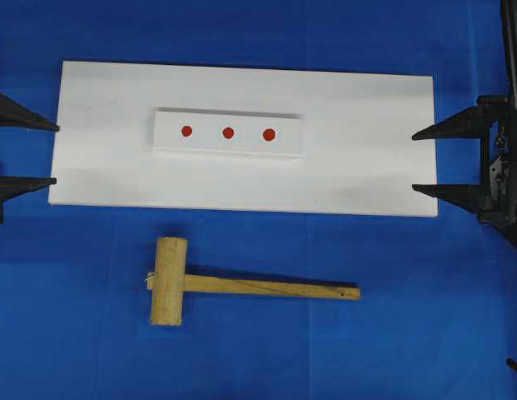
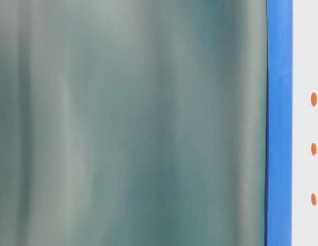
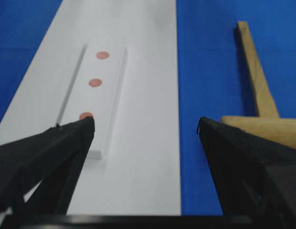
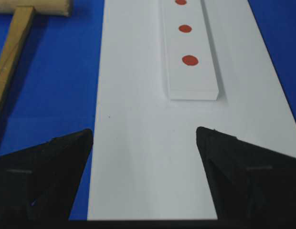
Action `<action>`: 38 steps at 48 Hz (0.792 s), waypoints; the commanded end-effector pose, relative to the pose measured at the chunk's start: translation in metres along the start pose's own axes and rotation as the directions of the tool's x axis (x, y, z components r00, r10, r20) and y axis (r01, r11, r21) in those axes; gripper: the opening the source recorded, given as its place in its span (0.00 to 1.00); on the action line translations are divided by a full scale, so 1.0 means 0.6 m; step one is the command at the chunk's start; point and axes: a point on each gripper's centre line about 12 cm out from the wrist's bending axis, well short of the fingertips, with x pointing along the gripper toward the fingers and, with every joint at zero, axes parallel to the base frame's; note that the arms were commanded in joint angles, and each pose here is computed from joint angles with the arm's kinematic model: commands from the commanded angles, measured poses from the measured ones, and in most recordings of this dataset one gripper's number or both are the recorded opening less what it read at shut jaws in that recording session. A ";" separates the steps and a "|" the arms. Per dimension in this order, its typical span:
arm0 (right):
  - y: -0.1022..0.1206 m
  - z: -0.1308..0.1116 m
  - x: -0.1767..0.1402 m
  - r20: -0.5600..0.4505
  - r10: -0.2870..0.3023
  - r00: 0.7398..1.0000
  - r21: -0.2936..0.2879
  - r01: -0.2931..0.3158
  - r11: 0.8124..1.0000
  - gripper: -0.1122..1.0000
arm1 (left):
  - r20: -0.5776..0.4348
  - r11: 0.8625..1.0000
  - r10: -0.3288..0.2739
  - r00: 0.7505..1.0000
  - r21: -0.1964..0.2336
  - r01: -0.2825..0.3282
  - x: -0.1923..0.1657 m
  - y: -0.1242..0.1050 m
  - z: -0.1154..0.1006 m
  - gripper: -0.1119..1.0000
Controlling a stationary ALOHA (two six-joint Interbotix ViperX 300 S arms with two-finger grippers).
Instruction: Hit the mark with a hammer.
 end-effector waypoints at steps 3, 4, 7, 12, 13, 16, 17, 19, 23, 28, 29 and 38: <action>0.001 0.006 0.002 0.005 -0.002 1.000 0.002 0.002 1.000 0.79 | 0.005 1.000 -0.003 1.000 0.002 0.003 0.001 -0.001 0.005 0.89; 0.000 0.006 0.002 0.005 -0.003 1.000 0.003 0.003 1.000 0.79 | 0.002 1.000 -0.003 1.000 0.002 0.003 0.001 -0.001 0.004 0.89; 0.000 0.006 0.002 0.005 -0.003 1.000 0.003 0.003 1.000 0.79 | 0.003 1.000 -0.003 1.000 0.002 0.003 0.001 -0.001 0.004 0.89; 0.000 0.005 0.002 0.003 -0.004 1.000 0.003 0.004 1.000 0.79 | 0.003 1.000 -0.003 1.000 0.002 0.003 0.000 -0.001 0.004 0.89; 0.001 0.005 0.002 0.003 -0.002 1.000 0.002 0.002 1.000 0.79 | 0.002 1.000 -0.003 1.000 0.002 0.003 0.000 -0.001 0.003 0.89; 0.001 0.006 0.002 0.005 -0.002 1.000 0.002 0.002 1.000 0.79 | 0.005 1.000 -0.003 1.000 0.002 0.003 0.000 -0.001 0.005 0.89; 0.001 0.004 0.002 0.002 -0.002 1.000 0.002 0.002 1.000 0.79 | 0.003 1.000 -0.003 1.000 0.002 0.003 0.000 -0.001 0.004 0.89; 0.000 0.005 0.002 0.003 -0.004 1.000 0.003 0.004 1.000 0.79 | 0.005 1.000 -0.003 1.000 0.002 0.003 0.000 -0.001 0.005 0.89; 0.000 0.005 0.002 0.003 -0.004 1.000 0.003 0.004 1.000 0.79 | 0.006 1.000 -0.003 1.000 0.002 0.003 0.000 -0.001 0.005 0.89; 0.000 0.006 0.002 0.003 -0.004 1.000 0.004 0.004 1.000 0.79 | 0.006 1.000 -0.003 1.000 0.002 0.003 0.000 -0.001 0.005 0.89; 0.000 0.005 0.002 0.003 -0.004 1.000 0.003 0.004 1.000 0.79 | 0.008 1.000 -0.003 1.000 0.002 0.003 0.000 -0.001 0.006 0.89; 0.000 0.006 0.002 0.005 -0.003 1.000 0.004 0.003 1.000 0.79 | 0.009 1.000 -0.004 1.000 0.003 0.004 0.000 -0.001 0.006 0.89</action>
